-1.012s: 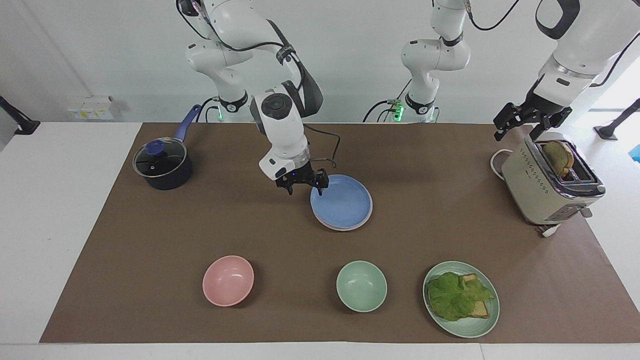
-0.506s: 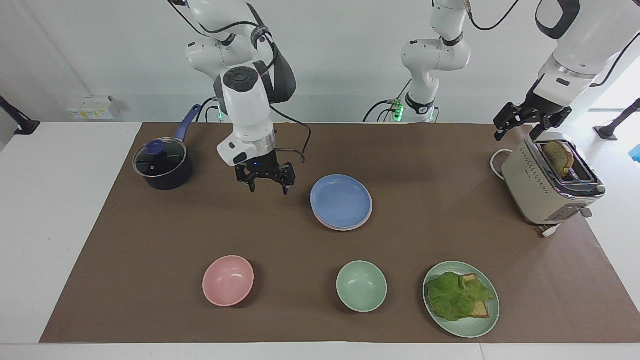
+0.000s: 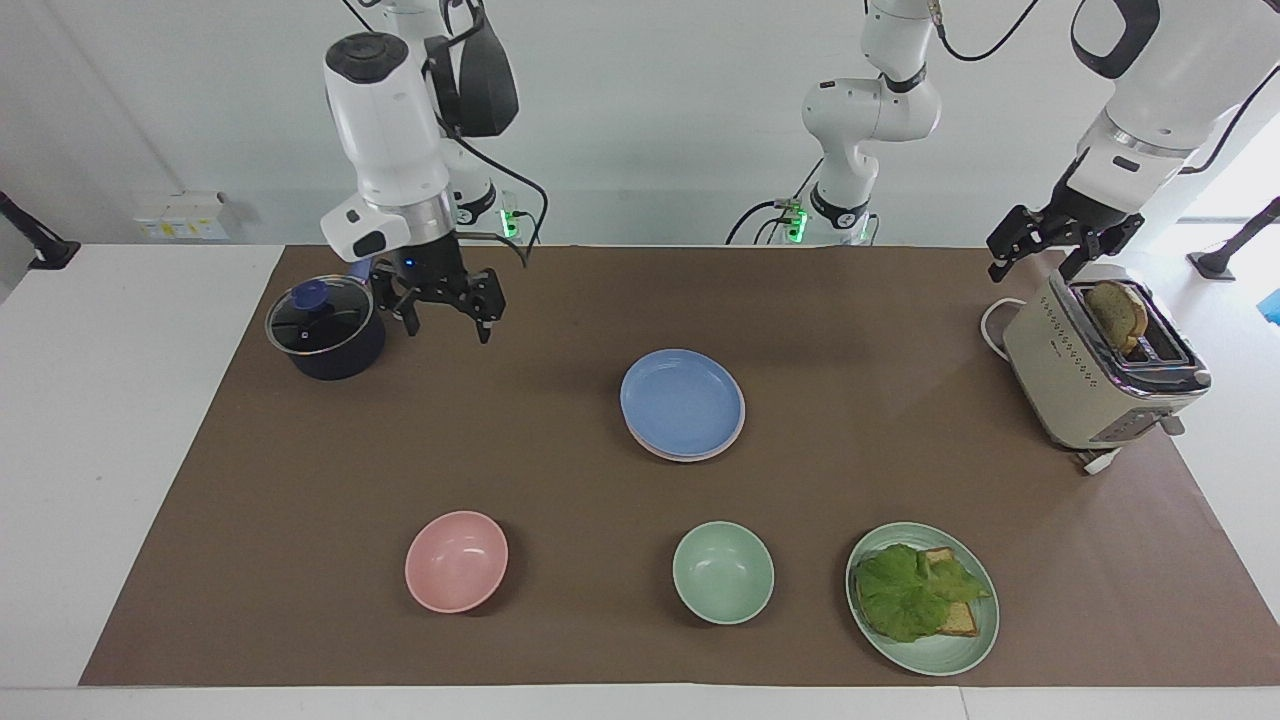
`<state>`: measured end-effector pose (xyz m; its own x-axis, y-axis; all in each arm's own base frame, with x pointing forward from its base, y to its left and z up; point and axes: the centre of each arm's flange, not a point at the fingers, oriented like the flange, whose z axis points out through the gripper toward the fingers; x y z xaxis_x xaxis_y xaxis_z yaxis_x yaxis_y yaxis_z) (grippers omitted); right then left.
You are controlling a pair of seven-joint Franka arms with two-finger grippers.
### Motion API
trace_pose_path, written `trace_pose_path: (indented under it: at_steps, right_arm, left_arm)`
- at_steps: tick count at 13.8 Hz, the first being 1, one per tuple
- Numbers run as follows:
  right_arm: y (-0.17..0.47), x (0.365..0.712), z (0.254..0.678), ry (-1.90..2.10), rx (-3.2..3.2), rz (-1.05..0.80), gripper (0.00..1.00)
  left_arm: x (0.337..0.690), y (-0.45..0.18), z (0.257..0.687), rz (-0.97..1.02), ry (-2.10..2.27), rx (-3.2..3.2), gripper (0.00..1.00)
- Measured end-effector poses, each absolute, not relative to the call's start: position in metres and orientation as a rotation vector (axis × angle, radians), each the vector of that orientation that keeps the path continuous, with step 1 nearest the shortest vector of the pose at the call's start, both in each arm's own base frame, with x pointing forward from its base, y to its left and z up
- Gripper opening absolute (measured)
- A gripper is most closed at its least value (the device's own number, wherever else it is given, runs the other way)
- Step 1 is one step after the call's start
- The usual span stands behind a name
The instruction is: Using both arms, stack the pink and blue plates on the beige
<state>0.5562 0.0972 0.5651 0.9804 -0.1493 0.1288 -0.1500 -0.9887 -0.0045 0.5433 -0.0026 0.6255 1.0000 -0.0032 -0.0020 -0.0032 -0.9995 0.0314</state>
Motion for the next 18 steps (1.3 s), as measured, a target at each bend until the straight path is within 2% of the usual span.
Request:
trace_pose_path:
  at_steps: [4,10,14,18]
  right_arm:
    - [0.054,0.538,0.594,-0.237,3.107,0.148,1.0]
    - [0.001,0.519,0.663,-0.368,3.104,0.073,1.0]
    - [-0.015,0.517,0.651,-0.362,3.145,0.006,1.0]
    - [-0.018,0.52,0.65,-0.246,3.157,0.043,1.0]
  left_arm:
    - [0.543,-0.003,0.626,-0.003,-0.005,3.11,1.0]
    - [0.543,-0.003,0.626,-0.003,-0.005,3.11,1.0]
    - [0.543,-0.003,0.626,-0.003,-0.005,3.11,1.0]
    - [0.543,-0.003,0.626,-0.003,-0.005,3.11,1.0]
